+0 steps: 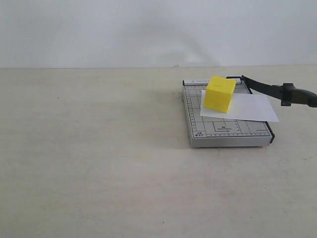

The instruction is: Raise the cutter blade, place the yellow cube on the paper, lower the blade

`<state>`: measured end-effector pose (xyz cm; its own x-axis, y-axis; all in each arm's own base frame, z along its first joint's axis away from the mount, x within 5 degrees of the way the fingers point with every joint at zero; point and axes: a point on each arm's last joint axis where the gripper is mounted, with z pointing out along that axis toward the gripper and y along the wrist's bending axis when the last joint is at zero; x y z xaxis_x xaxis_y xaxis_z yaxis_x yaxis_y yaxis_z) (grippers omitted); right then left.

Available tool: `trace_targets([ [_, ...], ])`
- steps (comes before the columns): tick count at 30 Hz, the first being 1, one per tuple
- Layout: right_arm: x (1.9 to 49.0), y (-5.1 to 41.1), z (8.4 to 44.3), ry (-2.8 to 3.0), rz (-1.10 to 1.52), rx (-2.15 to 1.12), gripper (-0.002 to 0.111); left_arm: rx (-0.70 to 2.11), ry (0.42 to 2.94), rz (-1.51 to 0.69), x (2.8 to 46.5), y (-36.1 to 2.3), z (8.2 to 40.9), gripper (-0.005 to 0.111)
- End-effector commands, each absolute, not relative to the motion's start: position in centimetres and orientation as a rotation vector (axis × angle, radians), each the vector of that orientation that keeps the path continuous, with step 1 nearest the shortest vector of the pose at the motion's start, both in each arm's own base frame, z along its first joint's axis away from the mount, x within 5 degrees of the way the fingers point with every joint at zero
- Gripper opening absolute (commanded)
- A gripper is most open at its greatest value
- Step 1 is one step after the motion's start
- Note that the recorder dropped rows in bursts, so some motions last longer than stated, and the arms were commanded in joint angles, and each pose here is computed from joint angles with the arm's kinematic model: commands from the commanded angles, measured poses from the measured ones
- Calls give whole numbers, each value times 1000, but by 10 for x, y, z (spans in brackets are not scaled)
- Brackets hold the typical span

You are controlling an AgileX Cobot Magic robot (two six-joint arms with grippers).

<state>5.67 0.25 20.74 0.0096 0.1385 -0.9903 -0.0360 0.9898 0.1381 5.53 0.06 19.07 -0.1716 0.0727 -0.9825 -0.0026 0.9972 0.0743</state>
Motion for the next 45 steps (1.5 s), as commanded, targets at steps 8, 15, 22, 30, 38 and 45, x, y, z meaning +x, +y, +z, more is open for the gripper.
trace_targets([
  [8, 56, 2, 207, 1554, 133, 78, 43, 82, 1848, 90, 53, 1, 180, 4],
  [15, 56, 1, 212, 1489, 212, 164, 43, 82, 1848, 90, 53, 1, 180, 4],
  [22, 56, 0, 216, 1433, 358, 305, 43, 81, 1833, 91, 53, 1, 182, 4],
  [30, 56, 3, 213, 1512, 379, 303, 40, 85, 1768, 104, 55, 1, 187, 4],
  [38, 60, 12, 273, 1709, 368, 195, 18, 84, 1760, 105, 55, 1, 188, 4],
  [45, 113, 15, 319, 2075, 224, 12, 65, 84, 1760, 105, 55, 1, 188, 4],
])
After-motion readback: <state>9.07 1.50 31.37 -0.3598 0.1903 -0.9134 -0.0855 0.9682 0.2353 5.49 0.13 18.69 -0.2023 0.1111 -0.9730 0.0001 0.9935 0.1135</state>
